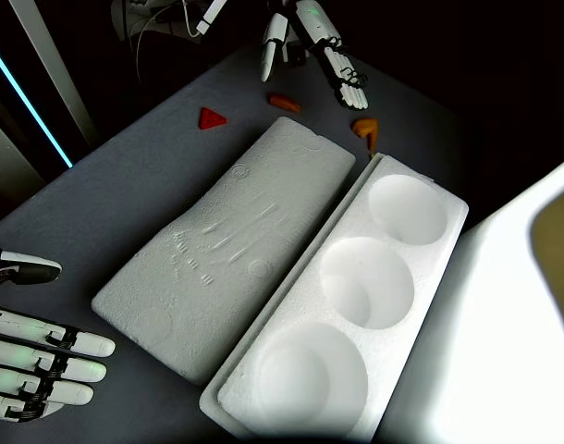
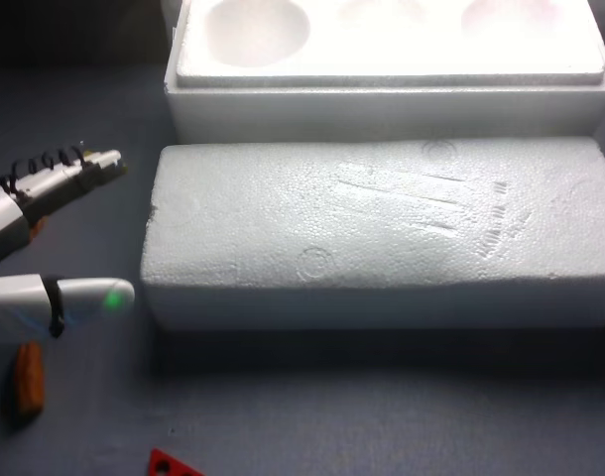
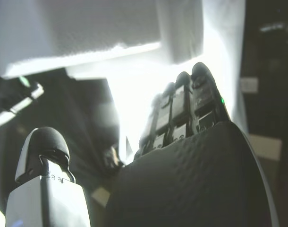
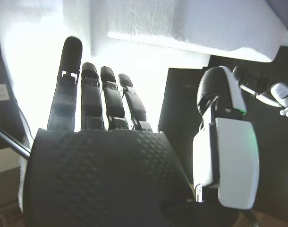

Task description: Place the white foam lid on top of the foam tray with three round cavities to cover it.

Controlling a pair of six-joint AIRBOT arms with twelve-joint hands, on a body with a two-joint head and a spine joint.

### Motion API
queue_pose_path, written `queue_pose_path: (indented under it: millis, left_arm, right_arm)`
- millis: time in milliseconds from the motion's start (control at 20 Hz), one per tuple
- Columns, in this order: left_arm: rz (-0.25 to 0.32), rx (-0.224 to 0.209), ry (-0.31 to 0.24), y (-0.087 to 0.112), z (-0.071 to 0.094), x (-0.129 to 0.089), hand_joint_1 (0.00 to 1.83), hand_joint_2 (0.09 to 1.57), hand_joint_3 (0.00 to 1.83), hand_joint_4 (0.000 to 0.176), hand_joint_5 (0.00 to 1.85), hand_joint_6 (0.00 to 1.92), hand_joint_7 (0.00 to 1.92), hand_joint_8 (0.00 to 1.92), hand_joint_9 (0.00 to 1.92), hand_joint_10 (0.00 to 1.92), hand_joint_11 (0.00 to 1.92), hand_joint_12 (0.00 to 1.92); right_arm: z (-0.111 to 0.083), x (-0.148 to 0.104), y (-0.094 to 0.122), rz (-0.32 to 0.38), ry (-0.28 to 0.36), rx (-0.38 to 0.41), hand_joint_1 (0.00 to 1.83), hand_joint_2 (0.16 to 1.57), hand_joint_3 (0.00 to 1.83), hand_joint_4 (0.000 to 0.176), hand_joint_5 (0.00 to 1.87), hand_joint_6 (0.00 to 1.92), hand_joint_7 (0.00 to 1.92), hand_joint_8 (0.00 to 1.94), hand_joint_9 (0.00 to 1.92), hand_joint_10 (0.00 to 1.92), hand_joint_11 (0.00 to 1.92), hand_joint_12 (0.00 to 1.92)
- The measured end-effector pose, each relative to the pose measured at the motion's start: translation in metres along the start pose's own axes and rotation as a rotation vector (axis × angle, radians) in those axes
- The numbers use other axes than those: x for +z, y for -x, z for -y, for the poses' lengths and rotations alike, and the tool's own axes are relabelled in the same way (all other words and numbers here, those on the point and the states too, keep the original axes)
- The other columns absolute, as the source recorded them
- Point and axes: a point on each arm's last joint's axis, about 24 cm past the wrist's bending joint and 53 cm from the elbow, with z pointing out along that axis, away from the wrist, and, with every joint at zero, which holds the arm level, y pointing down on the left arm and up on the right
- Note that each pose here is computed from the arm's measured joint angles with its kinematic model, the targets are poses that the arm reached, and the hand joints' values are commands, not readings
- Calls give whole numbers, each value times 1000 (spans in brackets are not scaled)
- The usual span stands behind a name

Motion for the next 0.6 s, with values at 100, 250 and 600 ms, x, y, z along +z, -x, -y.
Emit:
queue_pose_path:
  millis: [100, 250, 600]
  left_arm:
    - [-10, -3, 34, -3, -9, 0, 460, 1027, 0, 0, 1, 0, 0, 0, 0, 0, 0, 0]
    - [-29, -10, 55, -13, -17, 3, 441, 1018, 0, 0, 19, 6, 0, 0, 0, 0, 0, 0]
    - [-52, 10, 94, -25, -30, 7, 442, 1017, 0, 0, 12, 2, 0, 0, 0, 0, 0, 0]
  right_arm:
    - [5, 1, -3, -7, -13, 3, 496, 1123, 5, 0, 0, 0, 0, 0, 0, 0, 0, 612]
    - [7, 5, -7, -14, -17, 13, 519, 1133, 0, 0, 0, 0, 0, 0, 0, 0, 0, 512]
    - [13, 16, -21, -42, -35, 37, 548, 1106, 0, 0, 0, 0, 0, 0, 0, 0, 0, 5]
